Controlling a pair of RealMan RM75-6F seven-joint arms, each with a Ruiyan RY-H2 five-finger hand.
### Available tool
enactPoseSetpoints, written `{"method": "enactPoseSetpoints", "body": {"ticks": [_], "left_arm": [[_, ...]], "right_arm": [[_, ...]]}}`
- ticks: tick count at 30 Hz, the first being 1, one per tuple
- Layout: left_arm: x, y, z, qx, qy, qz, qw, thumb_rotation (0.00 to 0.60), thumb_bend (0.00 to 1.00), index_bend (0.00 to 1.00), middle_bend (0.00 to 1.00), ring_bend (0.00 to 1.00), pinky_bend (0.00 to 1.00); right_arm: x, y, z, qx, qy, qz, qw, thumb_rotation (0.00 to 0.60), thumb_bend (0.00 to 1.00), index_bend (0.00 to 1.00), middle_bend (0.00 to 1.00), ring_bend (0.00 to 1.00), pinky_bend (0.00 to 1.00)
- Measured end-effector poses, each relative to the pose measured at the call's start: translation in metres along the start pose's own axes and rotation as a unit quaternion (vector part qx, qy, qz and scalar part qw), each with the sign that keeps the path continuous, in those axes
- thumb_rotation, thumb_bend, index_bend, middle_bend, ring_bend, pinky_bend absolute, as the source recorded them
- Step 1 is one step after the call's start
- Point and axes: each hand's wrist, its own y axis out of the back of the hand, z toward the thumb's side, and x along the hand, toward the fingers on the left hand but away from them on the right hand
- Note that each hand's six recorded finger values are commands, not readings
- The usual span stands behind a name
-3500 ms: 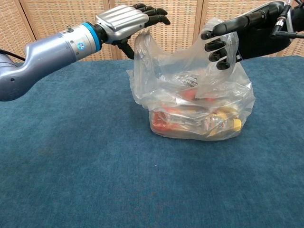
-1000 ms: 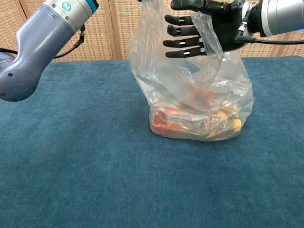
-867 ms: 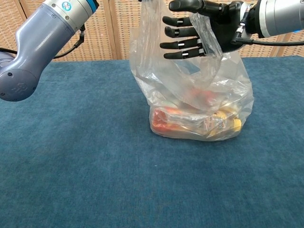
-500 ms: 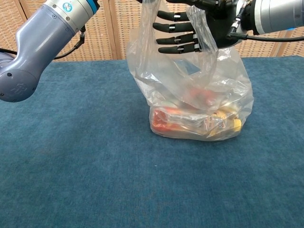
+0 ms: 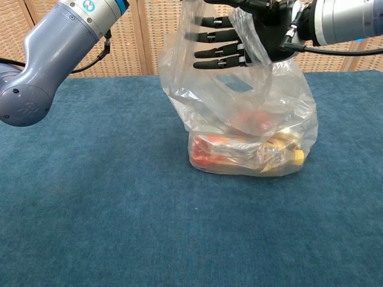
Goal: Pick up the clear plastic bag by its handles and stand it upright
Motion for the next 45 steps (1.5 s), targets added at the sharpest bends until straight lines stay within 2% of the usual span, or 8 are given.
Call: {"method": "enactPoseSetpoints", "body": {"ticks": [9,23,38,45], "left_arm": [[-0.001,0.004,-0.002,-0.001,0.001,0.001,1.0,0.6,0.35,0.25,0.0,0.0,0.08],[0.002,0.001,-0.003,-0.005,0.01,-0.001,0.9999,0.6,0.35,0.25,0.0,0.0,0.08],[-0.001,0.0,-0.007,-0.005,0.012,-0.004,0.9999,0.6,0.35,0.25,0.0,0.0,0.08],[0.0,0.0,-0.006,-0.005,0.012,-0.003,0.9999,0.6,0.35,0.25,0.0,0.0,0.08]], "right_arm": [[-0.002,0.002,0.007,-0.012,0.018,-0.008,0.9997,0.6,0.03,0.28,0.28,0.09,0.19],[-0.009,-0.011,0.008,-0.04,0.026,0.018,0.9987,0.6,0.03,0.27,0.28,0.09,0.19],[-0.015,-0.002,0.013,-0.04,0.042,-0.003,0.9983,0.6,0.04,0.27,0.28,0.09,0.19],[-0.015,-0.004,0.014,-0.048,0.04,0.004,0.998,0.6,0.04,0.28,0.28,0.1,0.19]]}}
